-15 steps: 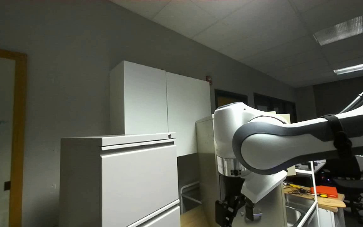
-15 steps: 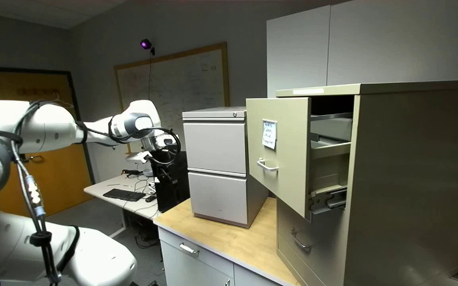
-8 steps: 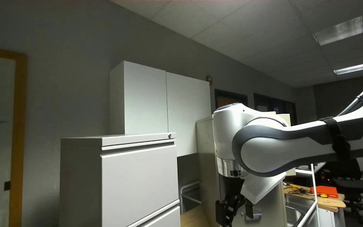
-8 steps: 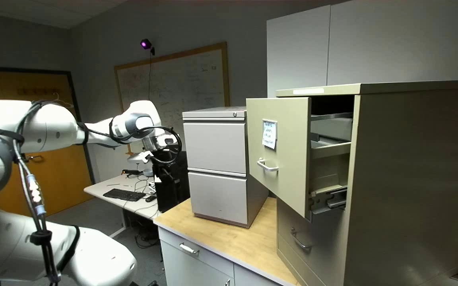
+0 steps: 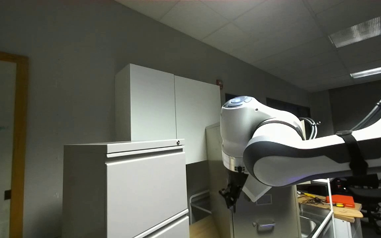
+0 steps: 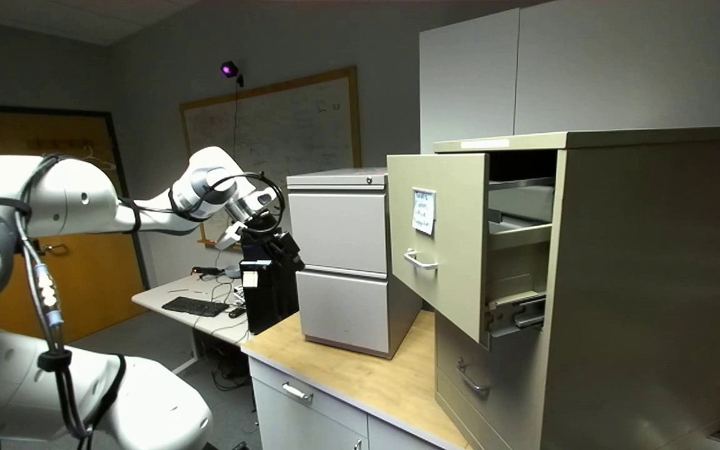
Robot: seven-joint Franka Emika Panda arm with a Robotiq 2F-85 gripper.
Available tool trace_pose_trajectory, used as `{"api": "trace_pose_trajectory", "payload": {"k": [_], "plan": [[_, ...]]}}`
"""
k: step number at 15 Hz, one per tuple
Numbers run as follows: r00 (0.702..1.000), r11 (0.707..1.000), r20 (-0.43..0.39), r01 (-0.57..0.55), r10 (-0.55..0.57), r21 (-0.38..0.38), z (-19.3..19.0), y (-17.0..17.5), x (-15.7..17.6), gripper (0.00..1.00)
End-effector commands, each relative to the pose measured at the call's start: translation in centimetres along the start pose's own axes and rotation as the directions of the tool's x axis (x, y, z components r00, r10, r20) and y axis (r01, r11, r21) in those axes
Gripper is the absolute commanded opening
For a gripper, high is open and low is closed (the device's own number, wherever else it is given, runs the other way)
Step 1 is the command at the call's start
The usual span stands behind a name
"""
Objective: Push the open upper drawer closed
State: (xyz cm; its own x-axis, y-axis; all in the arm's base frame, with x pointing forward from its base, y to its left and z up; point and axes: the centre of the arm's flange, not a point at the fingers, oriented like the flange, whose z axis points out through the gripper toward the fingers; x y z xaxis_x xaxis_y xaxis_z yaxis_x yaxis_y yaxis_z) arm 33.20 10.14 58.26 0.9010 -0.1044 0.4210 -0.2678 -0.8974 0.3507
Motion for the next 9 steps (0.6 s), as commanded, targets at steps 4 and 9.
{"api": "trace_pose_trajectory", "payload": {"k": [4, 9], "plan": [[0.964, 0.977, -0.244, -0.148, 0.107, -0.157, -2.9, 4.2, 2.9, 0.13], [0.926, 0.946, -0.341, -0.244, 0.162, -0.212, -3.4, 8.4, 4.1, 0.0]]}}
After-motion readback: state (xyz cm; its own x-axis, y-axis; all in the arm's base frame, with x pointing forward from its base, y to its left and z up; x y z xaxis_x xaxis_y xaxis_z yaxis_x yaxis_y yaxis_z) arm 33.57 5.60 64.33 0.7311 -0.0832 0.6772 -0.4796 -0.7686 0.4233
